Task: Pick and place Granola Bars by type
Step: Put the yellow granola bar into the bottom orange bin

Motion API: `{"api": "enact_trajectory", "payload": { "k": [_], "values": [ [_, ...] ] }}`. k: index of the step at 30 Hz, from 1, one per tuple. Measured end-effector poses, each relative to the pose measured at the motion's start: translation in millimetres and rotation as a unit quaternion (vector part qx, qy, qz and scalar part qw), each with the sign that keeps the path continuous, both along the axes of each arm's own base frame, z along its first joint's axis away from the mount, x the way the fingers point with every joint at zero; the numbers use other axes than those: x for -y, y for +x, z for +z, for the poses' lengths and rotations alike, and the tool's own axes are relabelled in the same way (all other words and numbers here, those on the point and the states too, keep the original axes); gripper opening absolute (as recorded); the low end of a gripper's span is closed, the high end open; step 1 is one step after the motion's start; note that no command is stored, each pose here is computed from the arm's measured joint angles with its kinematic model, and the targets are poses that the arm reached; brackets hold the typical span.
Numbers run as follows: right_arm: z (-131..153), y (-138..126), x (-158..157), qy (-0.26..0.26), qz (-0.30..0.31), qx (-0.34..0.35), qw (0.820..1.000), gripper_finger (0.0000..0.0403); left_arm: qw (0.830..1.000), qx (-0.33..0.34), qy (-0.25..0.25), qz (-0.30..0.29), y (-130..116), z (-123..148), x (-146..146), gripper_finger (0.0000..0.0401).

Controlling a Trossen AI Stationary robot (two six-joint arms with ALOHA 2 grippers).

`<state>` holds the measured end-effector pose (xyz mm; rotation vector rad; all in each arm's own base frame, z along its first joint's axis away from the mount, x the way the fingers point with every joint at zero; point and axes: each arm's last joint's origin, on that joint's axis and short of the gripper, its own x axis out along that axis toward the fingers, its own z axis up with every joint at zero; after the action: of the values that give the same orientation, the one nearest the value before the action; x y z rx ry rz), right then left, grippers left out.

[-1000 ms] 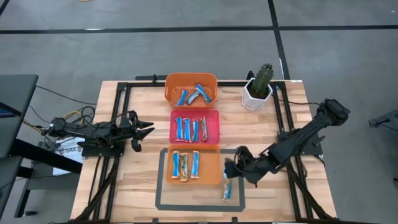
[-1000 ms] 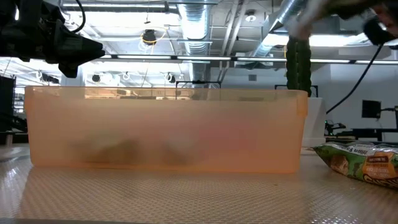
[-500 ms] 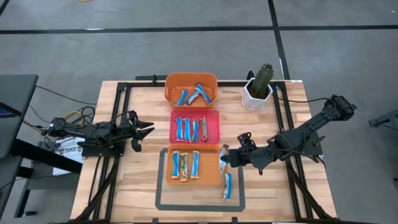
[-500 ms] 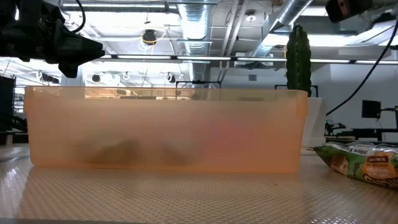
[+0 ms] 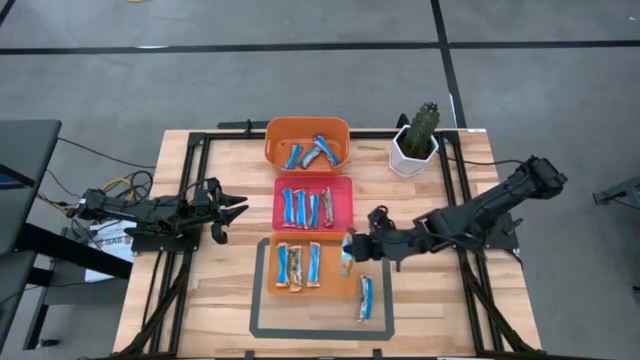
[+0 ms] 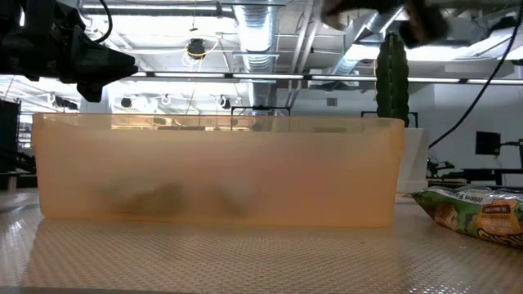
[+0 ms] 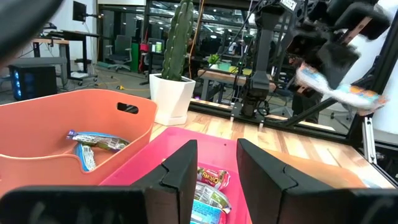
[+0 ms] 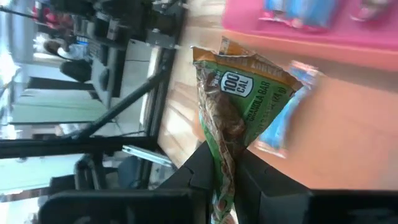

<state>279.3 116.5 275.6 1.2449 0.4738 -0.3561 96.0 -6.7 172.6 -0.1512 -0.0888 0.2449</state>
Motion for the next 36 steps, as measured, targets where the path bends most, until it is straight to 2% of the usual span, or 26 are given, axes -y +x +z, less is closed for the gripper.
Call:
{"api": "enact_trajectory", "payload": {
  "k": [9,13,23,29,32,36],
  "values": [
    [8.9,49.1,12.2,-0.020,0.033,0.039,0.998,0.0027,1.000,0.000,0.000,0.000,-0.1,0.1,0.0,0.0105],
    [9.7,62.8,17.3,-0.028,0.047,0.037,0.998,0.0026,1.000,0.000,0.000,0.000,-0.1,0.1,-0.1,0.0105],
    [-6.6,67.3,18.1,-0.029,0.051,-0.005,0.998,0.0028,1.000,0.001,0.000,0.000,-0.1,0.2,-0.1,0.0105],
    [-30.0,74.3,13.7,-0.024,0.067,-0.055,0.996,0.0025,1.000,0.000,0.000,0.000,-0.1,0.1,0.0,0.0105],
    [-47.7,73.6,13.2,-0.025,0.069,-0.104,0.992,0.0028,1.000,0.001,0.000,0.000,-0.1,0.1,0.0,0.0105],
    [-63.4,80.8,9.9,-0.012,0.082,-0.121,0.989,0.0032,1.000,0.001,0.000,0.000,0.0,0.2,0.0,0.0105]
  ]
}}
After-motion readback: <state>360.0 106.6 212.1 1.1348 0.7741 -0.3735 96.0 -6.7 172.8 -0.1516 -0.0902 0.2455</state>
